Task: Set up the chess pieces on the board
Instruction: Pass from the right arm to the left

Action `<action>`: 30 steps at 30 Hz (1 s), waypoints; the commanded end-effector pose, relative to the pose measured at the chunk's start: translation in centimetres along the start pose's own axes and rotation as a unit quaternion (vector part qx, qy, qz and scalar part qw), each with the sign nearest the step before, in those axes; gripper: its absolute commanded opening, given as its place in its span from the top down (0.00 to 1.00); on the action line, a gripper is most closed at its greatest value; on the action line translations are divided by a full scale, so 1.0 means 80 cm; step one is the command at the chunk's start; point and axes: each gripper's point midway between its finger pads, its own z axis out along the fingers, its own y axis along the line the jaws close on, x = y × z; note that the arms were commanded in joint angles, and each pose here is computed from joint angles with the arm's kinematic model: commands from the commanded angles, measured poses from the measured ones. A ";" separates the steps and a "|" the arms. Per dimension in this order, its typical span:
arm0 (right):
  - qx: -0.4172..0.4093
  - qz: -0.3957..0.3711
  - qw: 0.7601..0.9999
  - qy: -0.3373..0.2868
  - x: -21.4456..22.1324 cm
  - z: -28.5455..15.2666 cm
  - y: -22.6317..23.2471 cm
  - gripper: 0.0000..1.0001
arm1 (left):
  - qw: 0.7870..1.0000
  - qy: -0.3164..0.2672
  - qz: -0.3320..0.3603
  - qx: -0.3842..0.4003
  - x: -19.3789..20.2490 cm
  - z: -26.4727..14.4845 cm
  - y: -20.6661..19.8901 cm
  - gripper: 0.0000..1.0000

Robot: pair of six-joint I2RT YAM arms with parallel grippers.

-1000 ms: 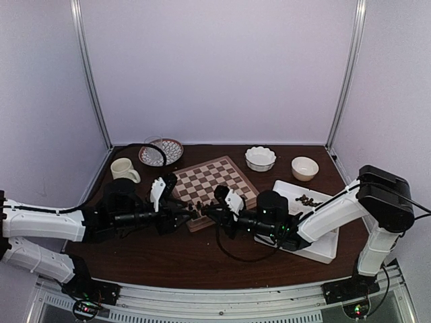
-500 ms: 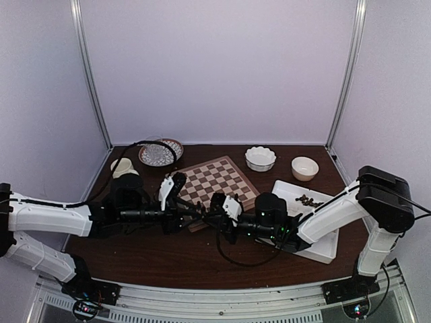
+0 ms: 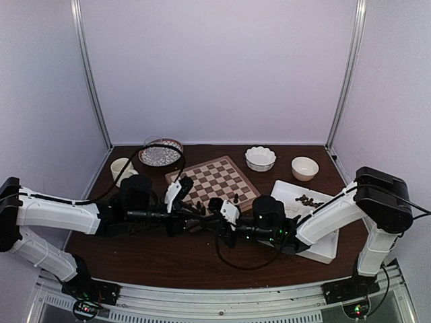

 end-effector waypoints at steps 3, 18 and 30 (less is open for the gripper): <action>-0.006 0.008 1.000 -0.017 -0.013 0.005 0.004 1.00 | 1.000 -0.015 0.003 0.004 -0.022 0.004 -0.001 0.64; -0.011 0.016 0.999 -0.025 -0.017 0.004 0.006 1.00 | 1.000 0.004 -0.002 -0.004 -0.013 0.013 0.006 0.77; -0.006 0.017 1.000 -0.015 -0.012 0.003 0.005 0.71 | 1.000 0.006 0.004 -0.028 -0.014 0.009 0.015 0.96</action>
